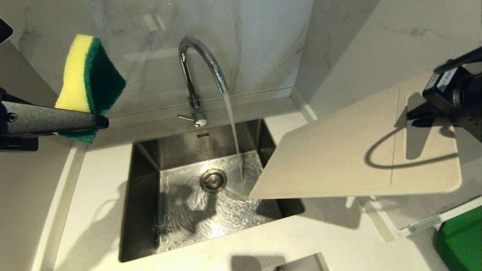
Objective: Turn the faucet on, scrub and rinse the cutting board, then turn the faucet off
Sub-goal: Put down the cutting board
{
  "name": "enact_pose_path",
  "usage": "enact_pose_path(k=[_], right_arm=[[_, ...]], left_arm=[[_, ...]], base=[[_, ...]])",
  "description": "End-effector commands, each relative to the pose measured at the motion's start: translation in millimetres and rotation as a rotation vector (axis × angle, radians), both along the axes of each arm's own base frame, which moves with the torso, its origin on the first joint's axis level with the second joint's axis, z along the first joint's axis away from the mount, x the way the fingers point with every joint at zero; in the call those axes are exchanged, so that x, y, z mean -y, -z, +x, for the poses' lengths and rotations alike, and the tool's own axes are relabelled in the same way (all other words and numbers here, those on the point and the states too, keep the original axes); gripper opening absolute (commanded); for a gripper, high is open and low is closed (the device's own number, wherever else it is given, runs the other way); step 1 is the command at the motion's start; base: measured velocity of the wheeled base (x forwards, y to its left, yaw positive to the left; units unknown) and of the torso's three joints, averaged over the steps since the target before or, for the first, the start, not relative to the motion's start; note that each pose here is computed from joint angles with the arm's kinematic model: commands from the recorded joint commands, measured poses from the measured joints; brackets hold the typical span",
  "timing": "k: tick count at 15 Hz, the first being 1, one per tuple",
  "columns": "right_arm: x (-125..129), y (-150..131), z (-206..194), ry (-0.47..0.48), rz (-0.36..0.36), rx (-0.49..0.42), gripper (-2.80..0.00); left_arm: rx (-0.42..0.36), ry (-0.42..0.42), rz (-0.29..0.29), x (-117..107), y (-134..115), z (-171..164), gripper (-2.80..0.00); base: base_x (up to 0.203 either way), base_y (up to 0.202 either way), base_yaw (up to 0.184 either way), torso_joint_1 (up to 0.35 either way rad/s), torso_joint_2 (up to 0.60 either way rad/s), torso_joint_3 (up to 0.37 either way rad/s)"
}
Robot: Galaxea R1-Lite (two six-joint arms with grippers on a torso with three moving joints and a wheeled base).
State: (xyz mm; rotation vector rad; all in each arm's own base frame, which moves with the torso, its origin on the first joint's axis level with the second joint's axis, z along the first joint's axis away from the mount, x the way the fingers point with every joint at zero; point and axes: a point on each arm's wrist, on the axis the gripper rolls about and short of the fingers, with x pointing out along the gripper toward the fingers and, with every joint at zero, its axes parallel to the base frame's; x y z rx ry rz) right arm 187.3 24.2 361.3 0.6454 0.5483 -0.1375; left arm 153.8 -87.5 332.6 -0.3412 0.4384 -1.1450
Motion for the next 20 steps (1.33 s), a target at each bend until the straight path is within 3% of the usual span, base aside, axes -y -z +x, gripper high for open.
enact_pose_path(k=[1, 4, 8, 14, 17, 20], right_arm=[[1.1, 3.2, -12.2, -0.017, 0.010, -0.038, -2.80], [3.3, 12.8, -28.6, -0.053, -0.047, -0.075, -2.80], [5.9, 41.0, -54.1, -0.156, -0.161, -0.152, -2.80], [9.7, 82.3, -81.6, -0.254, -0.269, -0.250, -2.80], [11.2, 106.1, -90.3, -0.314, -0.354, -0.247, -2.80], [10.4, 127.5, -82.6, -0.345, -0.427, -0.177, -2.80]], left_arm=[[-0.008, 0.004, 0.001, 0.5, 1.1, 1.0, -2.80], [-0.012, 0.002, 0.003, 0.6, 2.7, 1.3, -2.80], [-0.022, -0.002, -0.004, 0.0, 2.1, 0.1, -2.80], [-0.033, -0.005, -0.004, -1.9, 5.0, -4.1, -2.80], [-0.041, -0.008, 0.000, -2.5, 8.0, -4.8, -2.80], [-0.047, -0.006, 0.002, -3.5, 10.5, -7.6, -2.80]], base=[[0.000, 0.000, 0.000, 0.000, 0.00, 0.000], [0.000, 0.000, 0.000, 0.000, 0.00, 0.000], [0.000, 0.000, 0.000, 0.000, 0.00, 0.000], [0.000, 0.000, 0.000, 0.000, 0.00, 0.000], [0.000, 0.000, 0.000, 0.000, 0.00, 0.000], [0.000, 0.000, 0.000, 0.000, 0.00, 0.000]])
